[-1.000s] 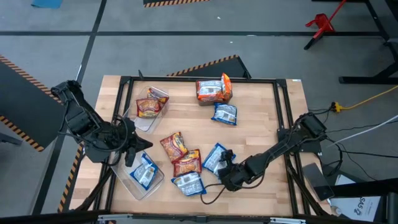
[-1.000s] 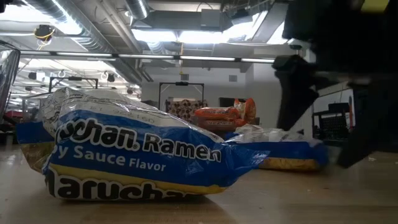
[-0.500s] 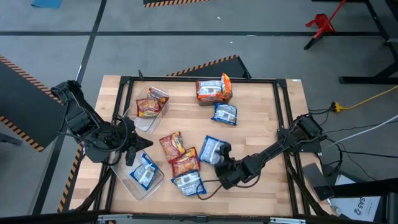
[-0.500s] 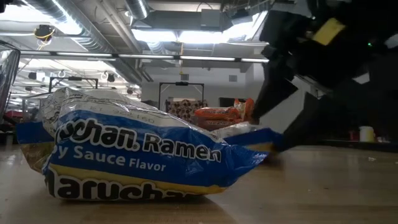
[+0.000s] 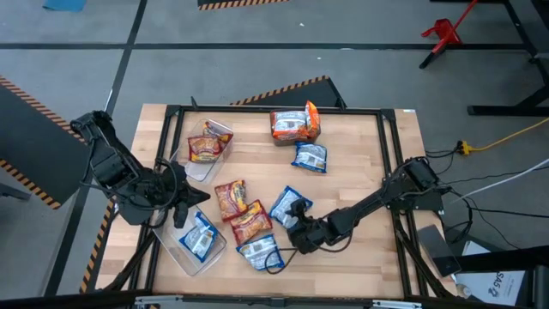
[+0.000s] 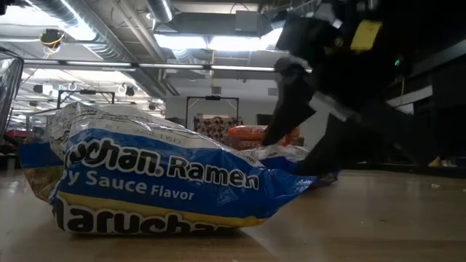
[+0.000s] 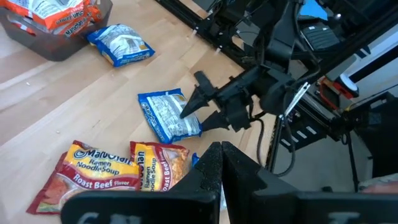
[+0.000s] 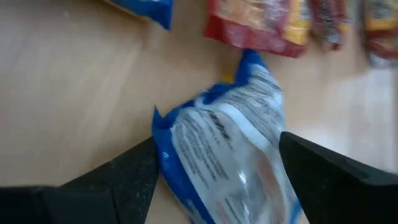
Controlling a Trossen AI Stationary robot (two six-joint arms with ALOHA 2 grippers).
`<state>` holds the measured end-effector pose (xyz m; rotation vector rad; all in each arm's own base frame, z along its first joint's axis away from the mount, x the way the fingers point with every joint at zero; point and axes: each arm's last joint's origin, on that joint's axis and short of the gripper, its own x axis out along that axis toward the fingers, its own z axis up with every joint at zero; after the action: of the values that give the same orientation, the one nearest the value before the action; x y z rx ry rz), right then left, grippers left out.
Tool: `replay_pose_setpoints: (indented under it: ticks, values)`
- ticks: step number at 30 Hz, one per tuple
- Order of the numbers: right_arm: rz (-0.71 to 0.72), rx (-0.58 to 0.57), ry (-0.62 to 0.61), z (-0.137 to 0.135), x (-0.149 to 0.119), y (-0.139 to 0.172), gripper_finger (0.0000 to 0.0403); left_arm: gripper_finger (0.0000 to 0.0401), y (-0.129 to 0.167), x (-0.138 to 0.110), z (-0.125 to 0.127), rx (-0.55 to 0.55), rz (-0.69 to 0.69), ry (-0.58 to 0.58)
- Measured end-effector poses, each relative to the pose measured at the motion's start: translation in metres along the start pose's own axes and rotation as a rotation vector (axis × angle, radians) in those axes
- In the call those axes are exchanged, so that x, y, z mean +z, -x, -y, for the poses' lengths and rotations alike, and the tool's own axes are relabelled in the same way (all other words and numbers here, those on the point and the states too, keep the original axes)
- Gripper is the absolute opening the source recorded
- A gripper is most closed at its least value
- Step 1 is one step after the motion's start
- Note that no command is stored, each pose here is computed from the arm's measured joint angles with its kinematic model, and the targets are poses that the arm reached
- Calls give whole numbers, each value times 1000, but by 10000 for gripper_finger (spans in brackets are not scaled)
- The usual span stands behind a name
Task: Sort Maruchan noodles
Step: Put the middle blue noodle pack into the bottom transparent bin
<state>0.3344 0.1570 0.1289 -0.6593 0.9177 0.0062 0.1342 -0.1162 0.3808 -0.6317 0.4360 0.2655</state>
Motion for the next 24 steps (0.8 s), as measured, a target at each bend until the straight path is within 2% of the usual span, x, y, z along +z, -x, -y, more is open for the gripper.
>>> replay_pose_setpoints:
  ticks: [3, 10, 16, 24]
  values:
    - [-12, 30, 12, 2, -3, -12, 311, 0, 0, 0, 0, 0, 0, 0]
    - [-22, -7, 14, 3, -4, -17, 288, 0, 0, 0, 0, 0, 0, 3]
    - [-61, -33, 47, 2, -4, -14, 216, 0, 0, 0, 0, 0, 0, 3]
    - [-100, -9, 39, 7, 6, -7, 113, 0, 0, 1, 0, 11, 28, 3]
